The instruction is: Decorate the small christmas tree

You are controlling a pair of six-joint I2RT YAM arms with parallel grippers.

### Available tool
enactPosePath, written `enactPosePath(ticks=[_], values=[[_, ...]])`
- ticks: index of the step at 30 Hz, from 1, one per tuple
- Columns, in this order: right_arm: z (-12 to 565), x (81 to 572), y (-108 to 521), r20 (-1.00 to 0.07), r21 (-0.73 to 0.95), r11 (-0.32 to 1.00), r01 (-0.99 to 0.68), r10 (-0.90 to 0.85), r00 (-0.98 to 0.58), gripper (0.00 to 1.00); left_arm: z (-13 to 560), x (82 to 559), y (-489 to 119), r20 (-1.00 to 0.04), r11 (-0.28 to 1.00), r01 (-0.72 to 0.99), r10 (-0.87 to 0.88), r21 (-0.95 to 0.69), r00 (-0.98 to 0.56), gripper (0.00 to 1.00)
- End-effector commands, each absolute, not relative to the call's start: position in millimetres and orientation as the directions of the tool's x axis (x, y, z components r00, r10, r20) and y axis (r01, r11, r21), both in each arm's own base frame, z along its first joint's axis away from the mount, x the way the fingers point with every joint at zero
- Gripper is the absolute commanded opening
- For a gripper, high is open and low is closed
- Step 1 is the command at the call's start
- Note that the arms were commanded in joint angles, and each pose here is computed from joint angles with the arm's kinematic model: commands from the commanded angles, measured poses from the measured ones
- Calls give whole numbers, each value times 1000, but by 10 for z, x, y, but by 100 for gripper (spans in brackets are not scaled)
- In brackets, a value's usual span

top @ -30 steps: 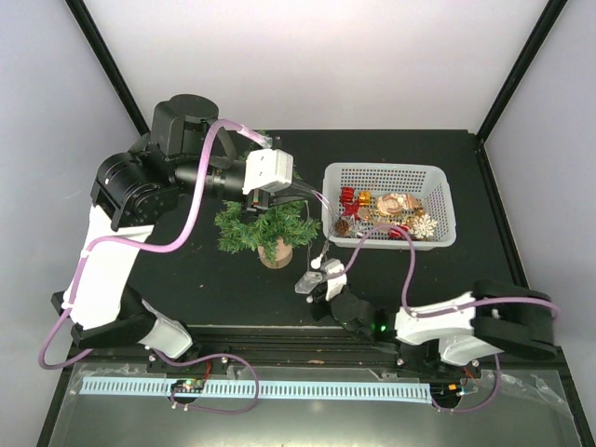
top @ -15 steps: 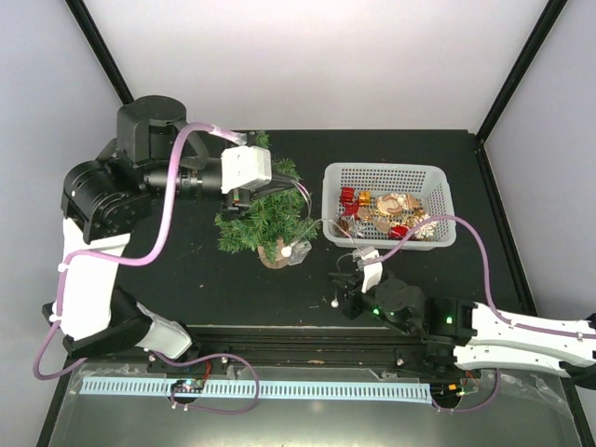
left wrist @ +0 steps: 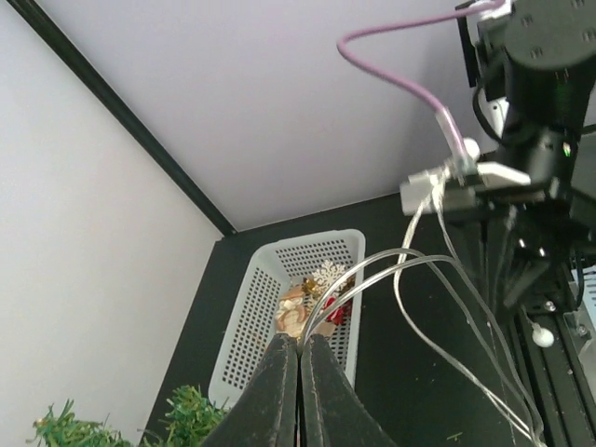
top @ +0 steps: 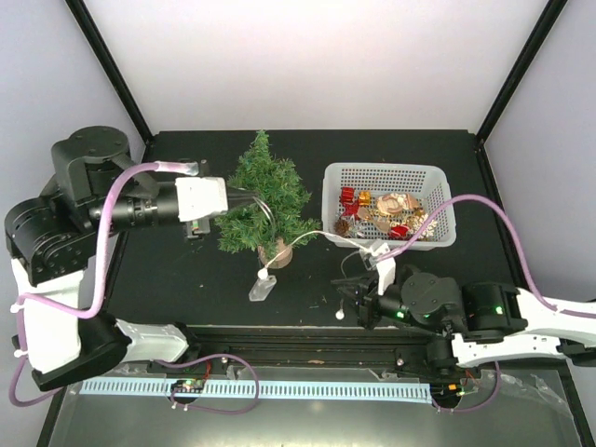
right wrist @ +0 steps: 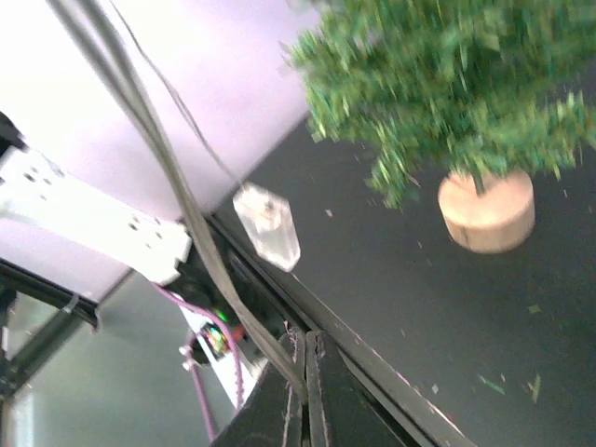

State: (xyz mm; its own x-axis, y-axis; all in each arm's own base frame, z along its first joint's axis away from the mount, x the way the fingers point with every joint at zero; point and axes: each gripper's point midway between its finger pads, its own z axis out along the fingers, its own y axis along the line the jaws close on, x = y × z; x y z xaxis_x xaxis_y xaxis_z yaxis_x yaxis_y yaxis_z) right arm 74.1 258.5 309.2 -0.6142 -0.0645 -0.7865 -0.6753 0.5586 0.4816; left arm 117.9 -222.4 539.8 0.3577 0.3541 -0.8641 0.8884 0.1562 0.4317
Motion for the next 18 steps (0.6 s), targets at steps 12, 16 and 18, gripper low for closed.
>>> enactPosePath(ticks=[12, 16, 18], values=[[5031, 1414, 2835, -924, 355, 700, -620, 160, -349, 1, 5303, 1254, -1529, -861, 455, 763, 439, 459, 256, 2], [5280, 1604, 2828, -933, 347, 678, -648, 177, -314, 1, 5364, 1426, -1429, -878, 554, 711, 437, 434, 195, 2], [5362, 1733, 2832, -940, 327, 679, -657, 159, -303, 1, 5361, 1551, -1413, -892, 593, 700, 428, 398, 144, 2]])
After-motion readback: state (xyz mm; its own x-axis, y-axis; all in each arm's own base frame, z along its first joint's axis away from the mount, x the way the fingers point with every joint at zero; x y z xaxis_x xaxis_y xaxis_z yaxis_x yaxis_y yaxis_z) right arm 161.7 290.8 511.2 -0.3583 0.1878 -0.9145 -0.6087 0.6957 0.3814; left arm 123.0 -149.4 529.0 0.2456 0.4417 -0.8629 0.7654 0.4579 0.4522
